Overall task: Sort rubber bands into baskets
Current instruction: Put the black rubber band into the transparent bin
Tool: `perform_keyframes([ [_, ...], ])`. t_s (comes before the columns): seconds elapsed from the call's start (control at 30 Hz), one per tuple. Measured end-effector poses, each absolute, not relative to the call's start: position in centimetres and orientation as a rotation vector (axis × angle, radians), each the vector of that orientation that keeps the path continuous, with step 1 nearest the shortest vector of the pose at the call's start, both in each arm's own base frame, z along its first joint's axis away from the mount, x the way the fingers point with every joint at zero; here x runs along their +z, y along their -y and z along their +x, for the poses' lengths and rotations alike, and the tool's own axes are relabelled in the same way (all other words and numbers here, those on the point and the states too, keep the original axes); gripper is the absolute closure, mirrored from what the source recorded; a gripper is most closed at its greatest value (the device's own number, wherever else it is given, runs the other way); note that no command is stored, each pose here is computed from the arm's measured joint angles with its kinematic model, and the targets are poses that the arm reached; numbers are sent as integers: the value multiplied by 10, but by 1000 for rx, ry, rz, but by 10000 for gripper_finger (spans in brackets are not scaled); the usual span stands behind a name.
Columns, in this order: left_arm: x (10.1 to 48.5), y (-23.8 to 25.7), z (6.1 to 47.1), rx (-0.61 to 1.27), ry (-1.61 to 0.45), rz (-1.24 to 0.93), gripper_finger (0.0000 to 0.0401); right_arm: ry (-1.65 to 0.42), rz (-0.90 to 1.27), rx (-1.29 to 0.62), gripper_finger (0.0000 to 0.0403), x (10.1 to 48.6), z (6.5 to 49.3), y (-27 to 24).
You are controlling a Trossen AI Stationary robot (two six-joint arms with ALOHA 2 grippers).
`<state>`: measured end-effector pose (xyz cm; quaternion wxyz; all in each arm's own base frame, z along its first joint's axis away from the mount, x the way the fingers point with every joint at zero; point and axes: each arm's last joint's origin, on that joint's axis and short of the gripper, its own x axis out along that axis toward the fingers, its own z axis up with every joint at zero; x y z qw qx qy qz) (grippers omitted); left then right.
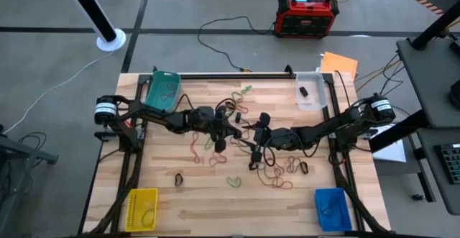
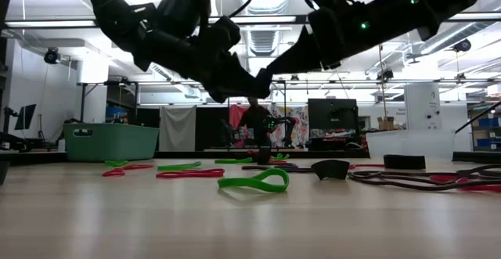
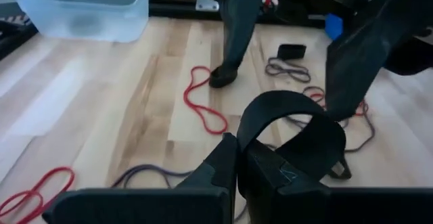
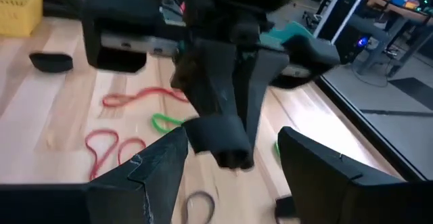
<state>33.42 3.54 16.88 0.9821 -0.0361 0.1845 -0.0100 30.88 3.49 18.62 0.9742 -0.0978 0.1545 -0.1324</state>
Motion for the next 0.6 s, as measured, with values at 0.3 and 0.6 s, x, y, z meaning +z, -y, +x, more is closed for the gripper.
perform_keyframes([
  [0.3,177,-35,337,-15,-278,-124,401,-307,-196,-239,177,187,309,-36],
  [0.6,177,-34,337,-22,-282,-125,401,-284,-225,-236,185,190,310,-36],
])
